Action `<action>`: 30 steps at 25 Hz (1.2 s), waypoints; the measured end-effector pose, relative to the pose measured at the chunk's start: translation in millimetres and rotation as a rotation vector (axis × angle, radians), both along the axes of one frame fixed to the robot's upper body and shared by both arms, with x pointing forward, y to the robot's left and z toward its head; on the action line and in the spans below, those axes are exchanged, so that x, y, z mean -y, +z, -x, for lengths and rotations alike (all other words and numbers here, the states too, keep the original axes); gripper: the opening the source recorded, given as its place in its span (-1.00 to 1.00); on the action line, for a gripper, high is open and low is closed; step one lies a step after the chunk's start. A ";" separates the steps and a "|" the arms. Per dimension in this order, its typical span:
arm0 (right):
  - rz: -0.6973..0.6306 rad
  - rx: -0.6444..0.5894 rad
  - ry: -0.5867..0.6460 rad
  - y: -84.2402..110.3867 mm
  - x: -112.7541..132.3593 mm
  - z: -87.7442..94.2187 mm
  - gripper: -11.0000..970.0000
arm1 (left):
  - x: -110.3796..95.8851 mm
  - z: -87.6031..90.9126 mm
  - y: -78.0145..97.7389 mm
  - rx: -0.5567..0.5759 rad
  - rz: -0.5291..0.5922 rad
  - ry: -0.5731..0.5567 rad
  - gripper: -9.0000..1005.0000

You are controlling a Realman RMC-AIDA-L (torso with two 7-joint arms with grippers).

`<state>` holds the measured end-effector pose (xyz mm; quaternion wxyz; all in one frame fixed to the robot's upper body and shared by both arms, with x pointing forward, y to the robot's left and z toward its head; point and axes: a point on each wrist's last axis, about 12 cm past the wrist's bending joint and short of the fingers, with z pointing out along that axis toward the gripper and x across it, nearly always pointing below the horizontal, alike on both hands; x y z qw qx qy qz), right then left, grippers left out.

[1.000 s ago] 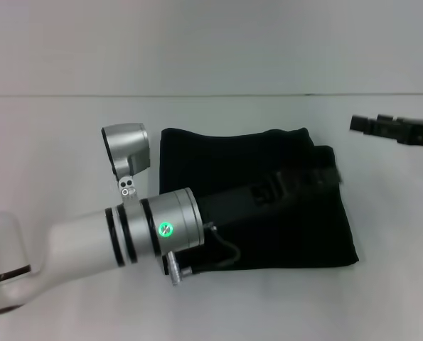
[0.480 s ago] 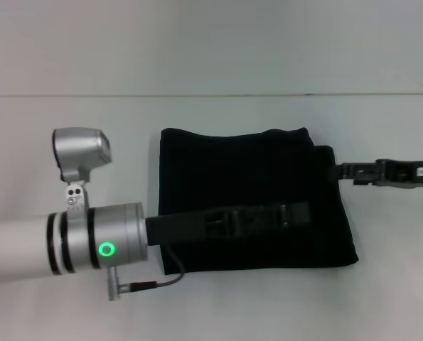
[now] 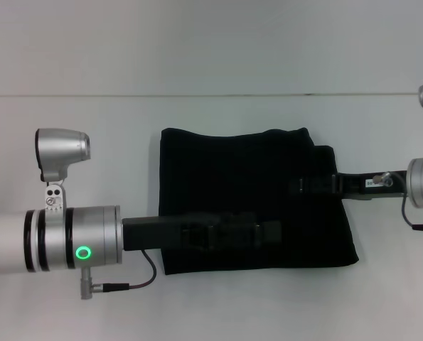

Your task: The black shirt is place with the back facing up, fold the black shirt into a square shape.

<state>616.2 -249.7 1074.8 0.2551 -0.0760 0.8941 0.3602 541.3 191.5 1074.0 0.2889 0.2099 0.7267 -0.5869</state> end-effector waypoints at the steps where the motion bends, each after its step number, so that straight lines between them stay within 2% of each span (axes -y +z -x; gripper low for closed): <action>1: 0.002 -0.003 -0.004 -1.6 -1.9 -0.1 0.83 | -0.7 -0.3 0.0 0.001 -0.004 0.000 0.86; 5: 0.004 -0.005 -0.010 -4.7 -6.6 0.1 0.68 | -1.9 -1.2 0.5 0.007 -0.017 -0.005 0.87; 15: -0.003 0.006 -0.019 -7.0 -11.0 1.1 0.52 | -3.3 -1.9 1.1 0.011 -0.021 -0.005 0.87; 21: 0.000 0.009 -0.023 -7.7 -10.0 1.4 0.08 | -3.9 -1.4 0.0 0.009 -0.023 -0.001 0.86; 30: 0.003 0.029 -0.016 -8.6 -8.3 2.4 -0.72 | -3.2 1.4 -2.7 -0.003 -0.019 0.003 0.86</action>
